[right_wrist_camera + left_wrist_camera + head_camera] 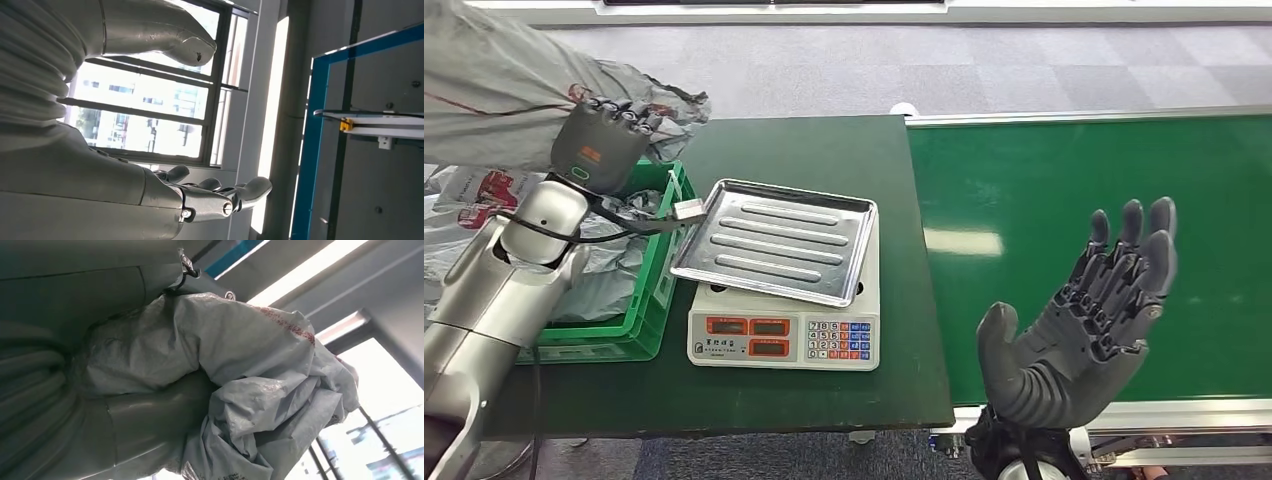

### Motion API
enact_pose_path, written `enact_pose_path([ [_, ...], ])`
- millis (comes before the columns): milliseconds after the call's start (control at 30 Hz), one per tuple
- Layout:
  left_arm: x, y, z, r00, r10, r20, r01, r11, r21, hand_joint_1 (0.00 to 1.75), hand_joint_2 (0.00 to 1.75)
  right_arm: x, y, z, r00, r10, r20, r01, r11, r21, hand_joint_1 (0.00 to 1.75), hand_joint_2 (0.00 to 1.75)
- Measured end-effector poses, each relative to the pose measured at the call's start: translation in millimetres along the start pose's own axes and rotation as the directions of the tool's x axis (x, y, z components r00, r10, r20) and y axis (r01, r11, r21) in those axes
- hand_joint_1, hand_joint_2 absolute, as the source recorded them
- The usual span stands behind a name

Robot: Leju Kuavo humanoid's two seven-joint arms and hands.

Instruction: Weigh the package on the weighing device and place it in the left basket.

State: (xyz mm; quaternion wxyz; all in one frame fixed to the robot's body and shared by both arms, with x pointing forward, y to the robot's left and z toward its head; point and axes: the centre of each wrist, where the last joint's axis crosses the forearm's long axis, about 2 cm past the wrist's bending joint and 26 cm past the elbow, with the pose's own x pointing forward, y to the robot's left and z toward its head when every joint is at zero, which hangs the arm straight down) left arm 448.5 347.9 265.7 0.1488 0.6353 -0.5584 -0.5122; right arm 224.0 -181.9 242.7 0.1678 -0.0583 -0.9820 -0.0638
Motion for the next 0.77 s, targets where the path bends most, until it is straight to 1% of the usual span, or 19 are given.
enact_pose_path([
  [67,-9,-20,21,0.999,0.011,-0.049,-0.014,0.998,-0.061,1.75,1.75,0,-2,2,1.0,0.006,-0.002,-0.006,1.0,0.005,0.0,1.75],
  [167,-14,-45,55,0.995,0.024,-0.098,-0.038,0.989,-0.14,1.75,1.75,0,-3,4,1.0,0.01,-0.006,-0.01,1.0,0.013,0.0,1.75],
  [333,-15,-65,86,0.989,0.028,-0.143,-0.062,0.97,-0.236,1.75,1.75,0,-4,4,1.0,0.012,-0.004,-0.011,1.0,0.022,0.0,1.75],
  [433,-11,-81,117,0.976,0.045,-0.215,-0.11,0.947,-0.302,1.75,1.75,0,-6,6,1.0,0.013,-0.007,-0.013,0.999,0.03,0.0,1.75],
  [467,-8,-87,131,0.969,0.051,-0.24,-0.129,0.938,-0.321,1.31,1.75,0,-7,7,1.0,0.016,-0.009,-0.015,0.999,0.033,0.0,1.75],
  [567,-2,-100,169,0.95,0.072,-0.303,-0.185,0.913,-0.363,0.0,0.44,0,-9,9,1.0,0.021,-0.015,-0.02,0.999,0.039,0.0,1.75],
  [600,0,-103,178,0.943,0.082,-0.323,-0.205,0.907,-0.368,0.0,0.0,0,-10,10,1.0,0.02,-0.017,-0.019,0.999,0.041,0.0,1.75],
  [667,2,-105,191,0.921,0.118,-0.371,-0.259,0.896,-0.36,0.0,0.0,0,-10,10,1.0,0.018,-0.018,-0.017,0.999,0.047,0.0,1.75],
  [733,6,-105,196,0.883,0.185,-0.432,-0.341,0.884,-0.32,0.0,0.0,0,-10,11,1.0,0.017,-0.019,-0.016,0.999,0.052,0.0,1.75],
  [767,7,-104,197,0.87,0.204,-0.448,-0.364,0.88,-0.306,0.0,0.0,0,-10,11,1.0,0.017,-0.019,-0.016,0.998,0.052,0.0,1.75],
])
